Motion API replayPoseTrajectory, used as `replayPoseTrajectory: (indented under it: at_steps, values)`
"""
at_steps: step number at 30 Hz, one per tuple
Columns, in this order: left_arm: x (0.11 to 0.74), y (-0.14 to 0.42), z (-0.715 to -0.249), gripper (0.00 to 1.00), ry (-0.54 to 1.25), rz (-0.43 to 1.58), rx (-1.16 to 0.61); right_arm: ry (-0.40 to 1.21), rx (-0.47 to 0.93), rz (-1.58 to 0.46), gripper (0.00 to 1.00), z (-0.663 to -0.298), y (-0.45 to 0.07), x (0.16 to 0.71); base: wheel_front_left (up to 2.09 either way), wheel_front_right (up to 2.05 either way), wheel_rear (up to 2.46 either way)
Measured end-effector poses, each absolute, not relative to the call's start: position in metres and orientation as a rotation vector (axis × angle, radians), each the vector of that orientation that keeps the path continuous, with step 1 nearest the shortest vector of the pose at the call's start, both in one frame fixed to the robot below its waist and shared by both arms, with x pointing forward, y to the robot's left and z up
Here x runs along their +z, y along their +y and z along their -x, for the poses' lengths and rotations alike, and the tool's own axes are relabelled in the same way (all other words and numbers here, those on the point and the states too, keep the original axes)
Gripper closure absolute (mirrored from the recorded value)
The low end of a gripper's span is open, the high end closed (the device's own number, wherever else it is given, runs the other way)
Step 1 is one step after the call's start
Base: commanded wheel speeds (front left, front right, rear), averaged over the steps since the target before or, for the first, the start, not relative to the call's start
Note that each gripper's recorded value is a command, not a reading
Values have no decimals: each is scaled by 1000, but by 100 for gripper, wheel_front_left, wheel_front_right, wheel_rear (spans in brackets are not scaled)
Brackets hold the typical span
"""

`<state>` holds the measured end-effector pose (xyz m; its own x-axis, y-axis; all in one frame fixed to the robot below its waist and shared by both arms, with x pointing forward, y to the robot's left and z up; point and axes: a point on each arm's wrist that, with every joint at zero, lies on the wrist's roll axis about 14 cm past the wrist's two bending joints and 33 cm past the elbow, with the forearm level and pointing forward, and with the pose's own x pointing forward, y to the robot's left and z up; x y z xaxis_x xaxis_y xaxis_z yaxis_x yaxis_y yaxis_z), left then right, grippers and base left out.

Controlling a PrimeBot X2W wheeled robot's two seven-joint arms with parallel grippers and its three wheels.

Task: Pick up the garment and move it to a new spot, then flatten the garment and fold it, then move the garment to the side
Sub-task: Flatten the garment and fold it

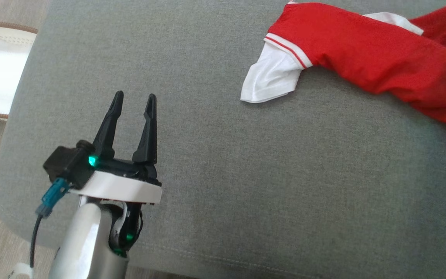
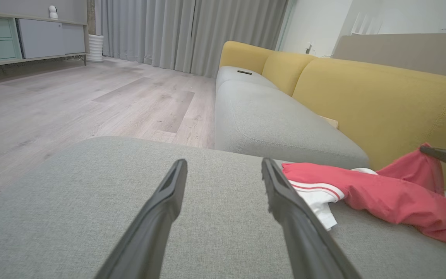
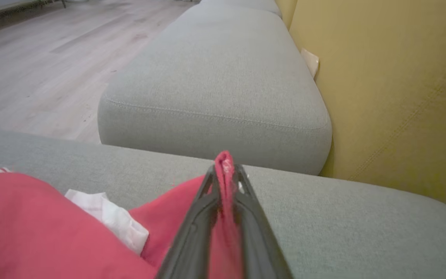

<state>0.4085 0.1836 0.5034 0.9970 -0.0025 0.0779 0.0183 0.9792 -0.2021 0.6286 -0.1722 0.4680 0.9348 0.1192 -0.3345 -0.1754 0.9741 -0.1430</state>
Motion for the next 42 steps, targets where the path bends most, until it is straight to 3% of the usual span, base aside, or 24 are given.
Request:
replayPoseTrajectory:
  at_steps: [4, 10, 19, 27, 33, 42]
  values:
    - [506, 183, -407, 0, -83, 210, -11, 346, 162, 193, 0, -621, -168, 460, 0, 0, 0]
    - [518, 182, -405, 0, -118, 213, -18, 239, 225, 128, 0, -606, -131, 472, 0, 0, 0]
    - [545, 172, -400, 0, -194, 229, -55, 118, 283, -31, 0, -555, -94, 492, 0, 0, 0]
    - [549, 145, -397, 0, -203, 237, -130, 16, 277, -134, 0, -485, -101, 500, 0, 0, 0]
    - [551, 136, -393, 0, -205, 247, -156, -2, 191, -207, 0, -425, -131, 491, 0, 0, 0]
    - [532, 129, -383, 0, -147, 256, -172, 1, 161, -264, 0, -398, -137, 486, 0, 0, 0]
